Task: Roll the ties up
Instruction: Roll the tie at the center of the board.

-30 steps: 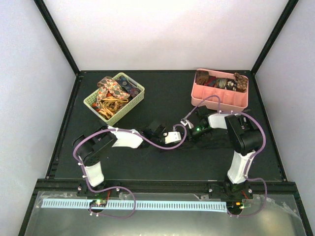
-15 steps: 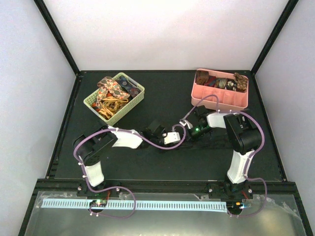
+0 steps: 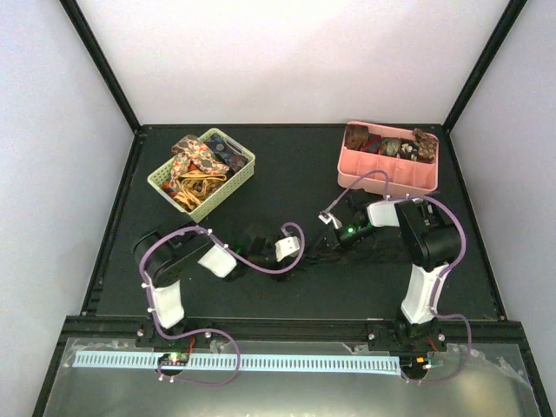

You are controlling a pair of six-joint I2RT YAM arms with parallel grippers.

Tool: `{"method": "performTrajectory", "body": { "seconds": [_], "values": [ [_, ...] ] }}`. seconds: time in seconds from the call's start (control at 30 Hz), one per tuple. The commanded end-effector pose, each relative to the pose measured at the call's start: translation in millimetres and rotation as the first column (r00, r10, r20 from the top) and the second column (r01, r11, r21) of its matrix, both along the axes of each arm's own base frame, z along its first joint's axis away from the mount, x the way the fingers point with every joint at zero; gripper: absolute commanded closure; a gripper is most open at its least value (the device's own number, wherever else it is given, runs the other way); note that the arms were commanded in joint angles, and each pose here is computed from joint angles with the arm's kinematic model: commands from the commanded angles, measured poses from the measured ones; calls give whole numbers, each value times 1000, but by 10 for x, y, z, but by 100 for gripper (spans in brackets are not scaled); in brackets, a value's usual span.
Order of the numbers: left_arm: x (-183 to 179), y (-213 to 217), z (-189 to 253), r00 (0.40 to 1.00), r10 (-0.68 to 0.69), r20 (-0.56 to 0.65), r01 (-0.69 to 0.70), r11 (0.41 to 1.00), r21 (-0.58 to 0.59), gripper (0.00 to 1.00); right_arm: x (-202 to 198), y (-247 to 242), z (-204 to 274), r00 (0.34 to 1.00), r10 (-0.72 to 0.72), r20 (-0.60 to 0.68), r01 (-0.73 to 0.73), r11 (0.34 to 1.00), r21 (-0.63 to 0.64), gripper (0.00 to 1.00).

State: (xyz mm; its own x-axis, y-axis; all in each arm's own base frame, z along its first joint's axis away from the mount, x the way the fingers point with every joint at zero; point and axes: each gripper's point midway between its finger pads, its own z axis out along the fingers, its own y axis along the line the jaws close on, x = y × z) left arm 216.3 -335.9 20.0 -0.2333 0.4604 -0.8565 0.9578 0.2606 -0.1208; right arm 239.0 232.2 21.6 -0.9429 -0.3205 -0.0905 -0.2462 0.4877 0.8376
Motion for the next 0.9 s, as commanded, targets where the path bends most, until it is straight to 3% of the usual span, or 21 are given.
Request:
{"method": "performTrajectory", "body": {
  "seconds": [0.0, 0.3, 0.53, 0.6, 0.7, 0.87],
  "values": [
    [-48, -176, 139, 998, -56, -2, 55, 987, -153, 26, -130, -129, -221, 999, -4, -36, 1, 997, -73, 98],
    [0, -260, -140, 998, -70, -3, 70, 993, -97, 35, -135, -121, -250, 998, -16, -61, 12, 998, -61, 98],
    [3, -233, -304, 998, -62, 21, 61, 997, 41, 63, -100, -148, -244, 996, -35, -79, 31, 999, -44, 98],
    [48, -198, -343, 999, -38, -9, 39, 993, 113, 70, -82, -142, -199, 997, -32, -65, 30, 999, -35, 94],
    [52, -117, -368, 999, -31, -28, 36, 978, 208, 76, -26, -147, -99, 999, -27, -18, 27, 999, -34, 77],
    [18, 24, -329, 999, -48, 0, 46, 943, 331, 75, 95, -183, 139, 997, -12, 76, 17, 998, -64, 62]
  ]
}}
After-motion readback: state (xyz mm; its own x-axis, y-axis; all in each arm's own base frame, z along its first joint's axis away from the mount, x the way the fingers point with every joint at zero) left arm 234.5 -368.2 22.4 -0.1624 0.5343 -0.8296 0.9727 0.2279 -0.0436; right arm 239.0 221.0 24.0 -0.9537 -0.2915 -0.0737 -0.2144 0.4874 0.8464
